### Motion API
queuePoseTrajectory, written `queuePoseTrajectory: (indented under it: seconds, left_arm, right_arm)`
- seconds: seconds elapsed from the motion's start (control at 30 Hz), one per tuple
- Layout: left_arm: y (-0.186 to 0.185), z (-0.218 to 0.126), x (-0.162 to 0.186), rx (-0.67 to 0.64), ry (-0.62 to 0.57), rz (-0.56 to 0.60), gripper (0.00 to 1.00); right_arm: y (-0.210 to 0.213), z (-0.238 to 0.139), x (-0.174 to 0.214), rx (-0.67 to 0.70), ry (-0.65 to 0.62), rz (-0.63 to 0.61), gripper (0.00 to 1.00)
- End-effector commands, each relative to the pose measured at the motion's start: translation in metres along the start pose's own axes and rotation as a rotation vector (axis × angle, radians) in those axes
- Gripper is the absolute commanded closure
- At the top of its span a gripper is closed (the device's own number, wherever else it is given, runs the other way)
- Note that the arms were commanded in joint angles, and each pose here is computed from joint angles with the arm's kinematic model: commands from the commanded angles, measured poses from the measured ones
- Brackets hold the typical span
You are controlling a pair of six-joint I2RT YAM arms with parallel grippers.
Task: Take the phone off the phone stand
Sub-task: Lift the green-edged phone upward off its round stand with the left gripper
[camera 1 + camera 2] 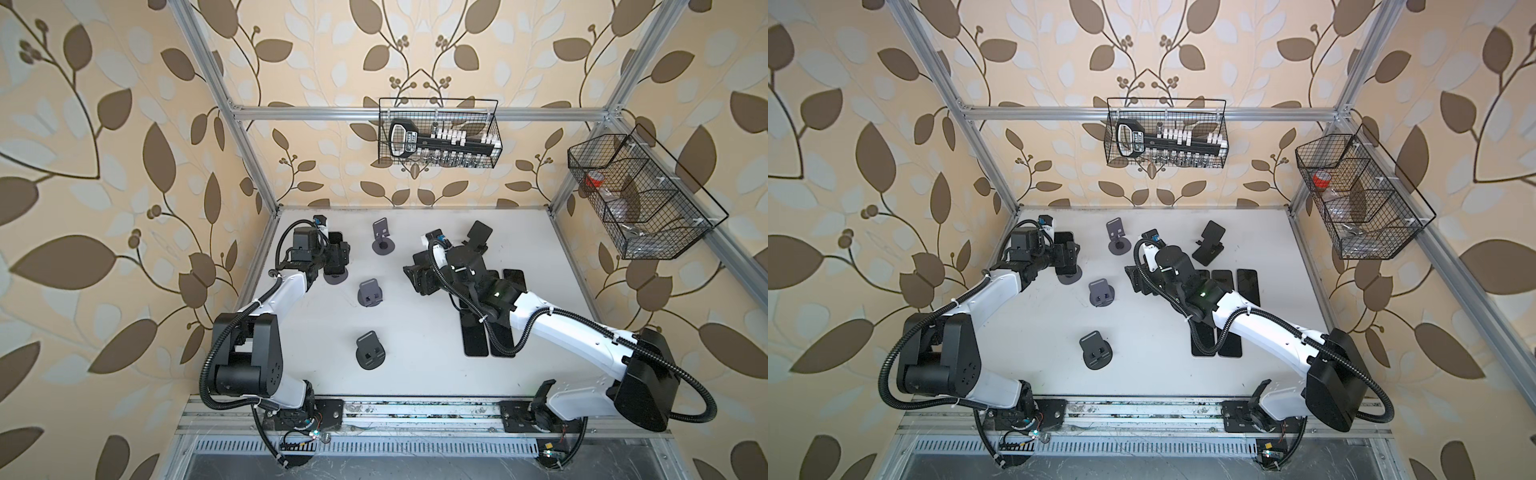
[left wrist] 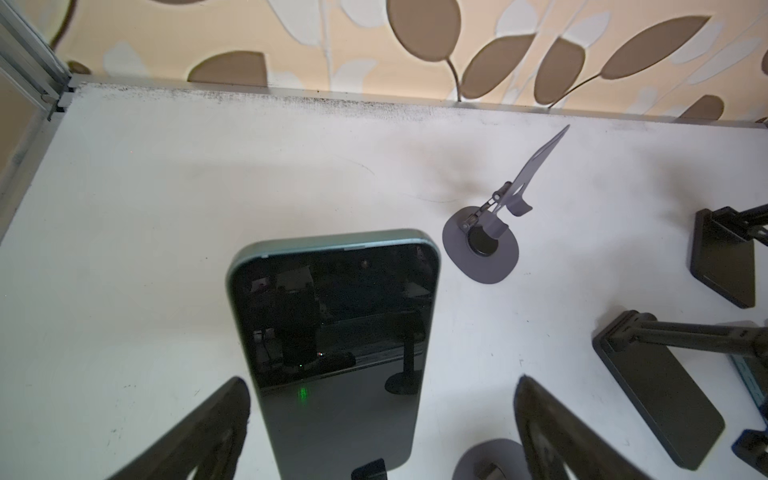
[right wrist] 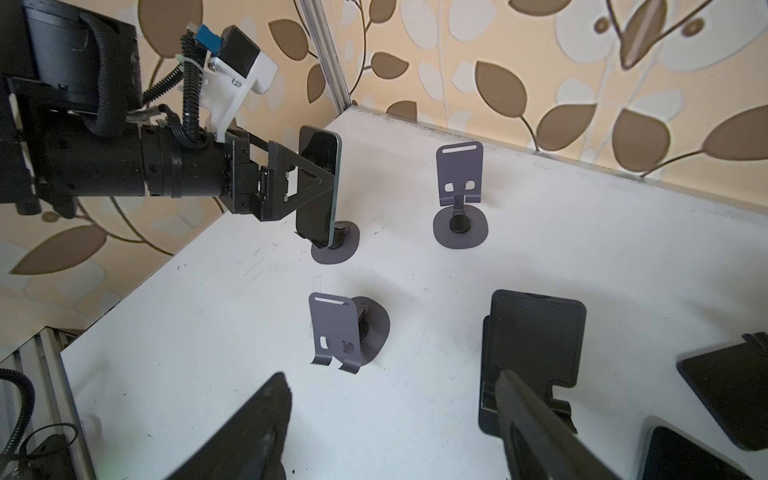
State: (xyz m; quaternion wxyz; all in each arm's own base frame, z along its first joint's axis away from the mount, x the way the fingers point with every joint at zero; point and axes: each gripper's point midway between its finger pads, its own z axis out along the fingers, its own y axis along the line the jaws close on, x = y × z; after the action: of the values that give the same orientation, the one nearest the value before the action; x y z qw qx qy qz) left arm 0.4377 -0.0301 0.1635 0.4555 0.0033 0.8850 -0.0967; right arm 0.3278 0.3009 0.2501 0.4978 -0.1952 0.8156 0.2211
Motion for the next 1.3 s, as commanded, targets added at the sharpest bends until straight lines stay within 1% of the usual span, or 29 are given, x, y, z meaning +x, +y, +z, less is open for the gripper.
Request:
queuePoseTrajectory:
  seconds: [0.0,0.1,0.27,0.4,0.9,1.27]
  left_arm:
    - [0.0,-0.005,-0.021,-0.022,-0.04,0.045,0.01]
    - [0.006,-0.005,-0.02,-0.052,-0.033,0.041,0.02]
    - [0.005,-0.001,-0.021,-0.05,-0.028,0.026,0.03]
    - [0.006,0.004,-0.025,-0.074,-0.021,0.025,0.03]
    - [0.004,0.023,-0.026,-0.136,0.032,0.056,0.04]
    - [0.009,0.028,-0.02,-0.166,0.069,0.049,0.12]
  right_arm:
    - [-0.001,0.0,0.002,0.001,0.007,0.016,0.22]
    - [0.0,0.001,0.002,-0.003,0.014,0.015,0.22]
    - [-0.001,0.002,0.0,0.003,0.011,0.01,0.22]
    - [0.0,0.002,-0.001,0.001,0.01,0.011,0.22]
    - [-0.011,-0.01,0.002,0.038,0.003,0.001,0.22]
    - [-0.019,-0.014,0.006,0.053,0.004,0.006,0.22]
